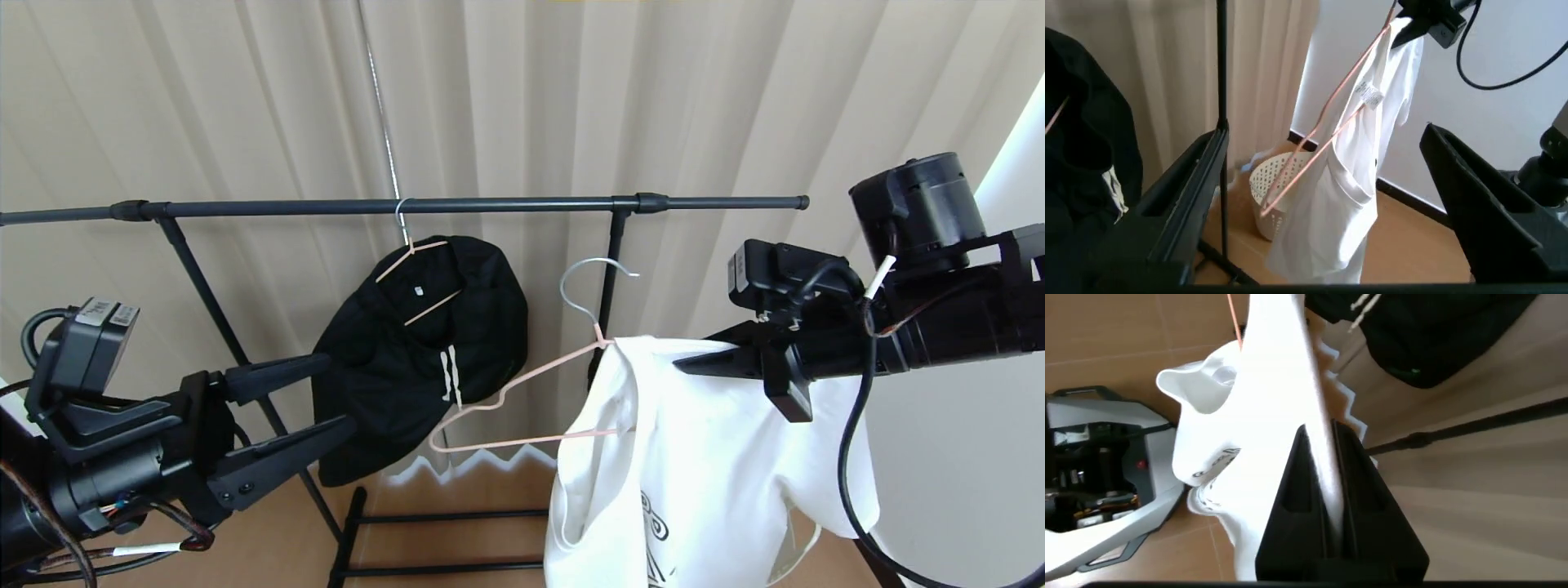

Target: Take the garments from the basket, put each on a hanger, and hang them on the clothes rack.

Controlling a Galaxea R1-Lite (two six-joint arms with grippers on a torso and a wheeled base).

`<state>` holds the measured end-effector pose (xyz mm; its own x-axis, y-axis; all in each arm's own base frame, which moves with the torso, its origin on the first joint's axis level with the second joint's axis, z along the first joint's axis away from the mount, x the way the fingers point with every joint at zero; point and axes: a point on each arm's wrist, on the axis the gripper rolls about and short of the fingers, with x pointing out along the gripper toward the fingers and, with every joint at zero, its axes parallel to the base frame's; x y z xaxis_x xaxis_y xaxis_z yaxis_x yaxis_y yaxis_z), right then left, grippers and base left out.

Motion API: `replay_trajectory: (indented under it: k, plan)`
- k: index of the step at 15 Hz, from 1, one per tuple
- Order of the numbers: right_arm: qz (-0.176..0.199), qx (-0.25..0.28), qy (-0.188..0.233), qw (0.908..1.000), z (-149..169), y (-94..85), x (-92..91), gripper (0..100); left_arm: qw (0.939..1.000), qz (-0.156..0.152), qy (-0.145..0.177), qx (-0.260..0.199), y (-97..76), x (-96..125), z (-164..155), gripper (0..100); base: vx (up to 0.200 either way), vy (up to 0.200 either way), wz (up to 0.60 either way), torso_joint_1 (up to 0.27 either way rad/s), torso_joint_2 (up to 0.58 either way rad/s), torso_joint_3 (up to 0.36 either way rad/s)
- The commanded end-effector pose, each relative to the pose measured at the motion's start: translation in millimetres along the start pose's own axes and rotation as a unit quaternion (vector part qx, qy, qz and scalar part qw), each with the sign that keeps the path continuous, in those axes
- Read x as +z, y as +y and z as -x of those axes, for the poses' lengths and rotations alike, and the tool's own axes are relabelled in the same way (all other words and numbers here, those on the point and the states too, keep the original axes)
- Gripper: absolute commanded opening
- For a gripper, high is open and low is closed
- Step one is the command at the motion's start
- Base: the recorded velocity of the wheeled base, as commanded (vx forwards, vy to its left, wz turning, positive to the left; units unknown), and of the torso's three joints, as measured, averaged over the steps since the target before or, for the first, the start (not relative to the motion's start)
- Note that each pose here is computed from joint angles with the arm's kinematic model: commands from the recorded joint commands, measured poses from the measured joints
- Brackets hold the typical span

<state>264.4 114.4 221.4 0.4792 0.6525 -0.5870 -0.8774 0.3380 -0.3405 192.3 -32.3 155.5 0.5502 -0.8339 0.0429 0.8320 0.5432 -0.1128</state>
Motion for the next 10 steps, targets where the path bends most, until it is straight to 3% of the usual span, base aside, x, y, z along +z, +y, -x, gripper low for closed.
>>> replay_trajectory:
  k: [1,2,3,5,6,8,10]
  plan:
    - [-0.015,-0.036,0.009,0.9992,-9,9.0,-13.4,0,0.9998,0.014,0.009,0.012,2.5,17,0,100,0.0,0.0,0.0,0.0,0.0,0.0]
    - [-0.02,-0.046,0.005,0.9987,-13,11.8,-15.9,0,0.9993,0.027,0.019,0.018,2.7,20,0,100,0.0,0.0,0.0,0.0,0.0,0.0]
    - [-0.033,-0.071,-0.015,0.9969,-22,20.9,-20.9,0,0.9959,0.063,0.05,0.042,2.9,27,-6,100,0.0,0.0,0.0,0.0,0.0,0.0]
    - [-0.053,-0.102,-0.043,0.9924,-30,29.7,-28.5,0,0.99,0.079,0.098,0.064,-2.5,29,-24,100,0.0,0.0,0.0,0.0,0.0,0.0]
    - [-0.058,-0.106,-0.049,0.9915,-32,32.6,-31.8,0,0.9879,0.076,0.115,0.072,-6.2,27,-31,100,0.0,0.0,0.0,0.0,0.0,0.0]
    - [-0.064,-0.12,-0.066,0.9885,-38,32.1,-35.6,0,0.9771,0.061,0.169,0.113,-16.8,11,-59,100,0.0,0.0,0.0,0.0,0.0,0.0]
    - [-0.075,-0.127,-0.072,0.9866,-35,30.3,-35.1,0,0.9688,0.049,0.211,0.121,-28.3,-9,-79,100,0.0,0.0,0.0,0.0,0.0,0.0]
